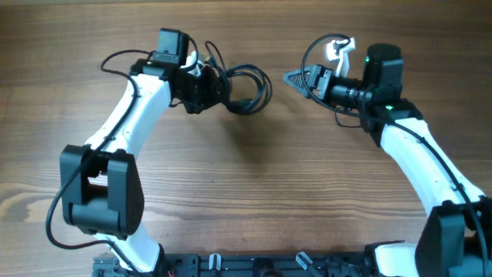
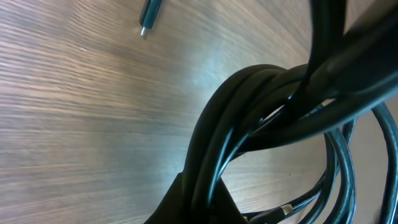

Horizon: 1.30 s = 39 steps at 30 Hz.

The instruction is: Untangle cables

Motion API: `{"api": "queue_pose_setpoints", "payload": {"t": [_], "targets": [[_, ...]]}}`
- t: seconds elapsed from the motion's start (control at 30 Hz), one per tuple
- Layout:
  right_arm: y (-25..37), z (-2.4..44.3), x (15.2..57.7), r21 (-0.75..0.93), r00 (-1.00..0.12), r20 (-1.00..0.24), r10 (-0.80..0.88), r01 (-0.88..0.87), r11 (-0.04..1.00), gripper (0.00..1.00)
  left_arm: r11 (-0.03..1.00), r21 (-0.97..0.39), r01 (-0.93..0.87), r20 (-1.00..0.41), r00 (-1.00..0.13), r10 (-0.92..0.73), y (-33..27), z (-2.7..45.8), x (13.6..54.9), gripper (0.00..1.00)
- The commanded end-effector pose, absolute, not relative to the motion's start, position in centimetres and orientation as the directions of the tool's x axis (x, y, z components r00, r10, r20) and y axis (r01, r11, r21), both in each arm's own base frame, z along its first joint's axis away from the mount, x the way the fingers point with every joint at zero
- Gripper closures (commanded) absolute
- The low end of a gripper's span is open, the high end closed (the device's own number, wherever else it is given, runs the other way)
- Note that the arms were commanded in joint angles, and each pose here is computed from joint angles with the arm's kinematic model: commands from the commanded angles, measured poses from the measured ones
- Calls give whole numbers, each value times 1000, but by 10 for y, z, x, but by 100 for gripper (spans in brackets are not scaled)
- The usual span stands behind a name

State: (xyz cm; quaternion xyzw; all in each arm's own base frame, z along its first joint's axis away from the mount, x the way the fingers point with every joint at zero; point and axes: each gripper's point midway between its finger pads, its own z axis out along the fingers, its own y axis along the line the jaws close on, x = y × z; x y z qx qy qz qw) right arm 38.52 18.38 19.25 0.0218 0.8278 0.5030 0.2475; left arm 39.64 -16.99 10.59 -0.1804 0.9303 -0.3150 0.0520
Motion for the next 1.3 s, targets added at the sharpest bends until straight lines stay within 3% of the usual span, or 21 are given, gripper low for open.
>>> {"api": "queue_pose_setpoints", "payload": {"t": [0.0, 0.1, 0.33, 0.43, 0.63, 0.8, 1.03, 1.1, 1.27], "targets": [[194, 171, 391, 804, -874, -363, 322, -119, 583, 20, 718, -646, -259, 6, -942, -335, -194, 128, 392, 96], [201, 165, 390, 778, -870, -375, 320, -108, 618, 17, 689, -676, -262, 35, -945, -325, -201, 132, 390, 96], [221, 146, 388, 807, -899, -281, 336, -32, 589, 15, 674, -694, -253, 49, -951, -307, -208, 136, 386, 96], [223, 146, 388, 815, -897, -259, 357, -5, 579, 24, 667, -703, -247, 41, -950, -309, -213, 138, 389, 96], [218, 141, 390, 801, -890, -252, 381, 30, 598, 63, 650, -714, -260, 55, -946, -318, -216, 140, 390, 96], [203, 124, 391, 746, -871, -249, 423, 106, 658, 83, 584, -786, -203, 81, -970, -229, -231, 156, 380, 96], [202, 122, 390, 738, -872, -253, 419, 107, 667, 87, 418, -905, -86, 53, -994, -90, -233, 189, 375, 96], [202, 122, 389, 734, -874, -259, 411, 98, 672, 87, 412, -907, -84, 48, -994, -97, -227, 190, 377, 96], [188, 105, 383, 667, -873, -252, 417, 155, 728, 87, 465, -848, 253, -235, -967, 98, -220, 176, 361, 96]]}}
